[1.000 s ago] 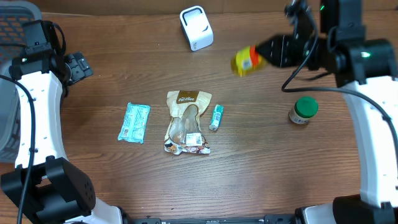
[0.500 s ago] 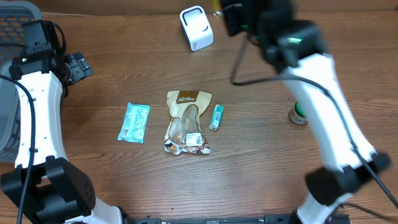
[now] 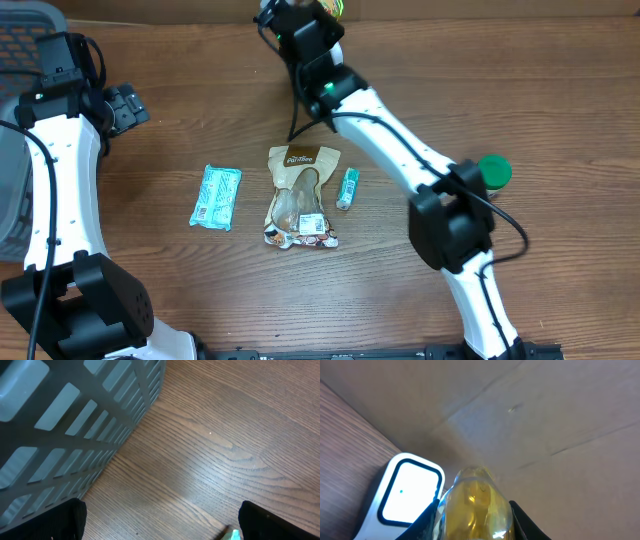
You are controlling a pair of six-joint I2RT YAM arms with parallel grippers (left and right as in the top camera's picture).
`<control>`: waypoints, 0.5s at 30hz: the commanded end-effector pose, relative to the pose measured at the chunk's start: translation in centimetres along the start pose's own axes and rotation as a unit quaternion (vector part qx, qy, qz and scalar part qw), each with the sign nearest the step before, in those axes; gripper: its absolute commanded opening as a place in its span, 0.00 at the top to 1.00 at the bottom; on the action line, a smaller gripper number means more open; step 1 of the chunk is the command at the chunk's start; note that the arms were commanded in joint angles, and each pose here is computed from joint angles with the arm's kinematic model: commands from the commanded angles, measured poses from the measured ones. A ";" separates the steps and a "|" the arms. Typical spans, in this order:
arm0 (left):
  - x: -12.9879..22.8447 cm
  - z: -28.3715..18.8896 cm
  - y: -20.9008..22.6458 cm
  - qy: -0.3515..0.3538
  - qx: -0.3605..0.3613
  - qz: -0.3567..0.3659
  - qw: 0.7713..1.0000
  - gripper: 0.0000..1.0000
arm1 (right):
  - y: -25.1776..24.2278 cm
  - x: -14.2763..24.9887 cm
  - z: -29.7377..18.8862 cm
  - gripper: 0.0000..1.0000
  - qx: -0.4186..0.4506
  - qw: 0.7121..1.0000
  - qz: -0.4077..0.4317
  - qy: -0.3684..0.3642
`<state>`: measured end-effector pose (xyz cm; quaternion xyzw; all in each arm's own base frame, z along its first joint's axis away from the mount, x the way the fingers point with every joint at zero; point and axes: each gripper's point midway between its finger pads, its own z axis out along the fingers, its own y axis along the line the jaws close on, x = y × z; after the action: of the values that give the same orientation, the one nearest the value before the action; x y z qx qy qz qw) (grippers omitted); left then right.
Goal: Scan the item barcode
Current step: 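Hold the yellow bottle in front of the white scanner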
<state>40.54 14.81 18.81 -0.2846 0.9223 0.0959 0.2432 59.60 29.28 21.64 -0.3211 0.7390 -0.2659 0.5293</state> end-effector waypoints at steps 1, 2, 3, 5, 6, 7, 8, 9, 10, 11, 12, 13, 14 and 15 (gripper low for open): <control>-0.9 -0.7 0.5 -0.016 -0.005 -0.001 1.000 0.00 | -0.7 1.8 1.1 0.96 0.060 0.997 -0.027 0.037; -0.9 -0.7 0.5 -0.016 -0.005 -0.001 1.000 0.00 | -0.2 2.1 1.5 0.96 0.059 0.997 -0.029 0.039; -0.9 -0.7 0.5 -0.016 -0.005 -0.001 1.000 0.00 | 0.2 2.3 1.7 0.96 0.060 0.997 -0.029 0.039; -0.9 -0.7 0.5 -0.016 -0.005 -0.001 1.000 0.00 | 1.2 2.9 2.5 0.96 0.063 0.997 -0.028 0.041; -0.9 -0.7 0.5 -0.016 -0.005 -0.001 1.000 0.00 | 1.5 3.1 2.6 0.96 0.062 0.997 -0.029 0.041; -0.9 -0.7 0.5 -0.016 -0.005 -0.001 1.000 0.00 | 1.6 3.1 2.7 0.96 0.062 0.997 -0.028 0.040; -0.9 -0.7 0.5 -0.016 -0.005 -0.001 1.000 0.00 | 1.9 3.3 2.9 0.96 0.059 0.997 -0.030 0.040; -0.9 -0.7 0.5 -0.016 -0.005 -0.001 1.000 0.00 | 1.9 3.2 2.9 0.96 0.061 0.997 -0.027 0.037; -0.9 -0.7 0.5 -0.016 -0.005 -0.001 1.000 0.01 | 1.9 3.2 3.0 0.96 0.061 0.997 -0.026 0.036; -0.9 -0.7 0.5 -0.016 -0.005 -0.001 1.000 0.00 | 2.0 3.1 3.0 0.96 0.062 0.997 -0.025 0.035; -0.9 -0.7 0.5 -0.016 -0.005 -0.001 1.000 0.00 | 2.1 3.1 3.0 0.96 0.060 0.997 -0.026 0.034; -0.9 -0.7 0.5 -0.016 -0.005 -0.001 1.000 0.01 | 2.1 3.2 3.0 0.96 0.060 0.997 -0.026 0.035; -0.9 -0.7 0.5 -0.015 -0.005 -0.001 1.000 0.00 | 2.2 3.2 3.1 0.96 0.060 0.997 -0.026 0.035; -0.9 -0.7 0.5 -0.016 -0.005 -0.001 1.000 0.00 | 2.2 3.2 3.1 0.96 0.060 0.997 -0.026 0.035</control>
<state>40.55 14.81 18.82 -0.2846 0.9222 0.0959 0.2434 61.18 28.50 16.35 -0.3125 0.7333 -0.3264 0.5079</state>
